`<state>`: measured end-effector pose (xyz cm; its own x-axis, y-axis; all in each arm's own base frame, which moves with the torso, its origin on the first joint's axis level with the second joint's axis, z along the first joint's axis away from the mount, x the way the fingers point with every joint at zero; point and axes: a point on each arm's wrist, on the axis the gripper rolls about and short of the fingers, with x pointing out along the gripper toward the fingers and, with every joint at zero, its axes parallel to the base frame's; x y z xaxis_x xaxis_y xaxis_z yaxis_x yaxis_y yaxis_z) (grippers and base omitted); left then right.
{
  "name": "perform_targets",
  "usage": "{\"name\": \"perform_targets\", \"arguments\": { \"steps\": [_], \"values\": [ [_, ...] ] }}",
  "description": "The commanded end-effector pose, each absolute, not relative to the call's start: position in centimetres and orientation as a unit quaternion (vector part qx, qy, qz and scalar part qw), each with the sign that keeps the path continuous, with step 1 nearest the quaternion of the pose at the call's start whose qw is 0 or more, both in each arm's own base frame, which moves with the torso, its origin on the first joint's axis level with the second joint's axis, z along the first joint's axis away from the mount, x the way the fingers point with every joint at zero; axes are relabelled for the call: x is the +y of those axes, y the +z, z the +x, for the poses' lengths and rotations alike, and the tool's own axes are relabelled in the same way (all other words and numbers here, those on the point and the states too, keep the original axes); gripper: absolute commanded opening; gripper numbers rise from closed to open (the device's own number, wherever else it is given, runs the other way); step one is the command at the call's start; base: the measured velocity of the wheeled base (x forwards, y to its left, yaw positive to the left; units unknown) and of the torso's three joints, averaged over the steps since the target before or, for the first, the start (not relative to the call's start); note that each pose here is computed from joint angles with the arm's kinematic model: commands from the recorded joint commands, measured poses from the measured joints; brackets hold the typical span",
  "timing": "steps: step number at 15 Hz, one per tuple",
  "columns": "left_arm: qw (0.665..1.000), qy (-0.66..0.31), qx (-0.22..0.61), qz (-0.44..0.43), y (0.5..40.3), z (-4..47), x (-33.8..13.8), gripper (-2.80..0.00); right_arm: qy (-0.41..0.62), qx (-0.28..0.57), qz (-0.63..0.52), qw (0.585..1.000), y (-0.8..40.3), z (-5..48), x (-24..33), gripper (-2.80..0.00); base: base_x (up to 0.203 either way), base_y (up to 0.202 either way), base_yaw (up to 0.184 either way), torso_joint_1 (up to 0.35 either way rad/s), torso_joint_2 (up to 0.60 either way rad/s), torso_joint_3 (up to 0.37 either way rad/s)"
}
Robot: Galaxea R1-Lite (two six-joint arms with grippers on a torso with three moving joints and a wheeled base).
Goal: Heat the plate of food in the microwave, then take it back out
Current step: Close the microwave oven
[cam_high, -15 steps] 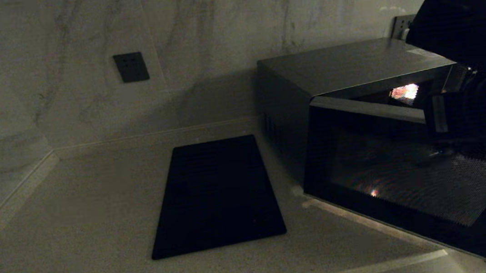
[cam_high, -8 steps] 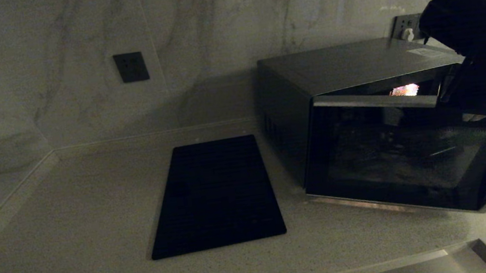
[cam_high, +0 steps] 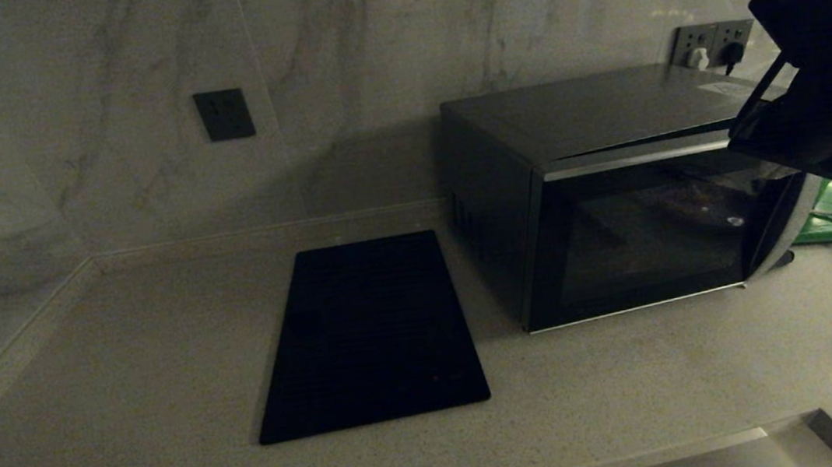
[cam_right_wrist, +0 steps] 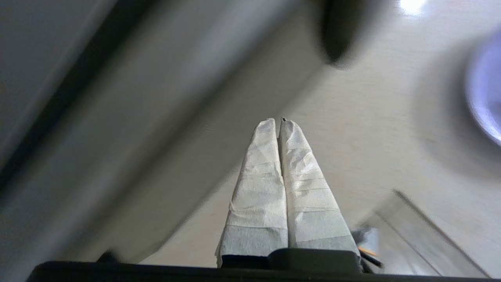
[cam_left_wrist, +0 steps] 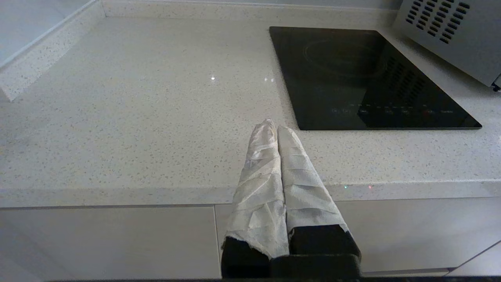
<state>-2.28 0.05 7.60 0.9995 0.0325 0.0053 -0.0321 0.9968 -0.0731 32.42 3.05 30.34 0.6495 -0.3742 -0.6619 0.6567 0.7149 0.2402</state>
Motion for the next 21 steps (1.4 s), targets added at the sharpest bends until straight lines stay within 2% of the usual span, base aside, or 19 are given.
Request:
{"name": "perform_targets", "arguments": {
  "steps": [1,9,21],
  "values": [
    [0.999,0.017,-0.003,-0.037,7.6,-2.3,0.1,-2.8,-0.272,0.296,0.251,0.88,30.5,32.9,2.4,-2.8,0.0,0.0,0.0,0.0,0.0,0.0],
    [0.999,0.017,-0.003,-0.037,7.6,-2.3,0.1,-2.8,-0.253,0.29,0.279,0.88,29.5,34.9,1.3,-2.8,0.0,0.0,0.0,0.0,0.0,0.0],
    [0.999,0.017,-0.003,-0.037,7.6,-2.3,0.1,-2.8,-0.211,0.232,0.311,0.897,29.7,37.3,1.2,-2.8,0.0,0.0,0.0,0.0,0.0,0.0]
  ]
}}
